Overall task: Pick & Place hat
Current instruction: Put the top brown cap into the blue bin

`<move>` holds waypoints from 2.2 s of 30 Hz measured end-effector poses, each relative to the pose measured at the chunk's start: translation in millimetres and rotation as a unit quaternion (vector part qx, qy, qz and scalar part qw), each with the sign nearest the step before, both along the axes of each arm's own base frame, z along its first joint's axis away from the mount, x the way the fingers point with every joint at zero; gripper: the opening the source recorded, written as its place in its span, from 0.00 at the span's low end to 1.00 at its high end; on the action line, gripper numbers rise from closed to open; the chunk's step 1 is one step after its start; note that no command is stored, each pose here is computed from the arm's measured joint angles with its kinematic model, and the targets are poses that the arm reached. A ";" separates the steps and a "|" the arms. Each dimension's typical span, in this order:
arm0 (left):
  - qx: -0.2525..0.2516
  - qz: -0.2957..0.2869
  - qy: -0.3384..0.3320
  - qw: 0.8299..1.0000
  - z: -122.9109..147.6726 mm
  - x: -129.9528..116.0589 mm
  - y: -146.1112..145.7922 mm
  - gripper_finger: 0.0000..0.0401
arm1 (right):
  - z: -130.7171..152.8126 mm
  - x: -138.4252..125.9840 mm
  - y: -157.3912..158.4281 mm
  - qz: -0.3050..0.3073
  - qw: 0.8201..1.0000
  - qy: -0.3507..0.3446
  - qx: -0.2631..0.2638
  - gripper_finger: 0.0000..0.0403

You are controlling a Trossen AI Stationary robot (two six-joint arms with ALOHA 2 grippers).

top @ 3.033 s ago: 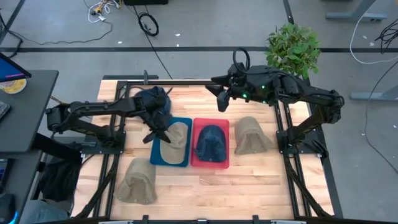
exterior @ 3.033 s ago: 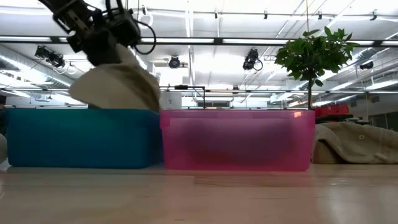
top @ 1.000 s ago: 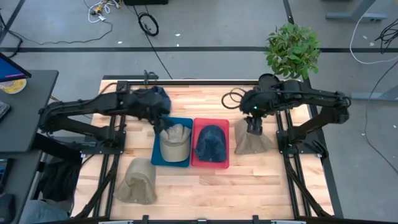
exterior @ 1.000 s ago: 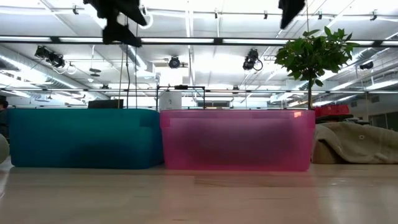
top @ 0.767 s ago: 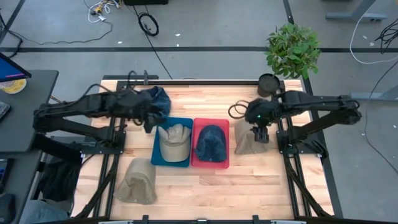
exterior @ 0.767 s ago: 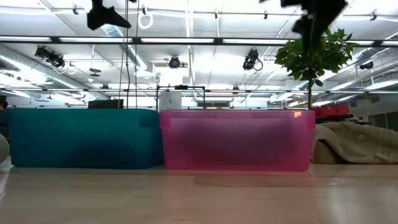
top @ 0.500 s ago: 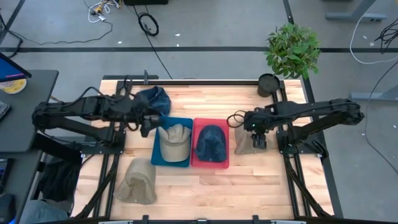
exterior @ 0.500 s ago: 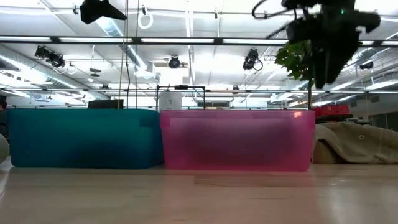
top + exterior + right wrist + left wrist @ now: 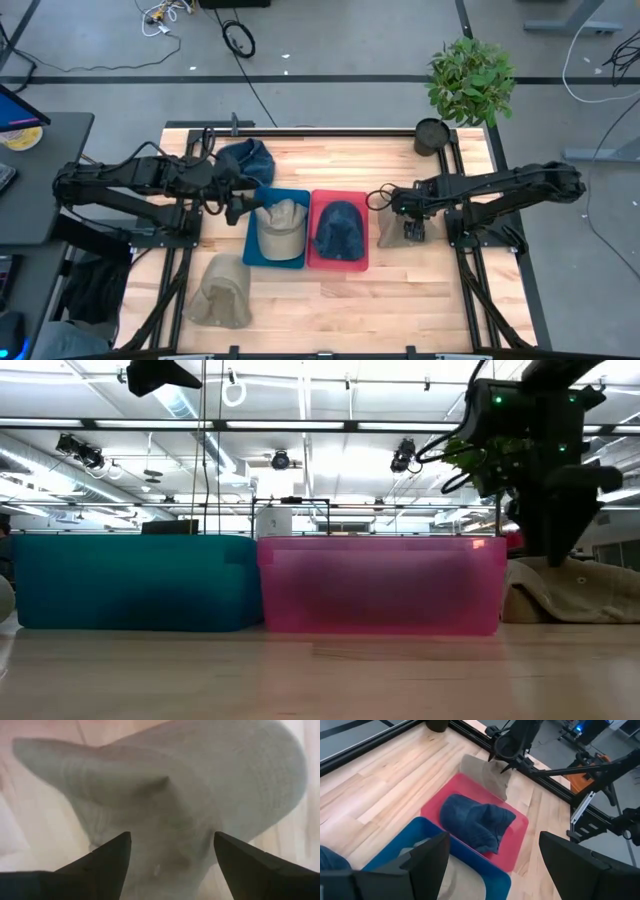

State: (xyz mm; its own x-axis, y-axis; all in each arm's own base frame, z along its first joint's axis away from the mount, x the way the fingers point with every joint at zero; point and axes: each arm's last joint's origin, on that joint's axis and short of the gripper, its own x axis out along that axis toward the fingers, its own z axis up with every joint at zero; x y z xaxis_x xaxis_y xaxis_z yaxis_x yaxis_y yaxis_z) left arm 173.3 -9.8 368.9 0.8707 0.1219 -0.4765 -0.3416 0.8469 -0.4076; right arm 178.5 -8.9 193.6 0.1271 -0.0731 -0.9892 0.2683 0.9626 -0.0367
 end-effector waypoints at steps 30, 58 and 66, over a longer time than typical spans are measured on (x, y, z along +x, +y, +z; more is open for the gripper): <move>-0.007 -0.017 -0.001 1.000 0.2 0.4 -1.0 0.77 | 62.3 29.9 -8.4 0.032 0.998 -0.001 -0.049 0.01; -0.252 0.113 -0.191 0.942 20.0 42.7 30.5 0.77 | 226.0 118.4 47.6 0.377 0.860 -0.126 -0.319 0.00; -0.263 0.086 -0.189 0.942 12.9 63.7 35.9 0.77 | 240.5 138.1 54.4 0.402 0.832 -0.147 -0.354 0.00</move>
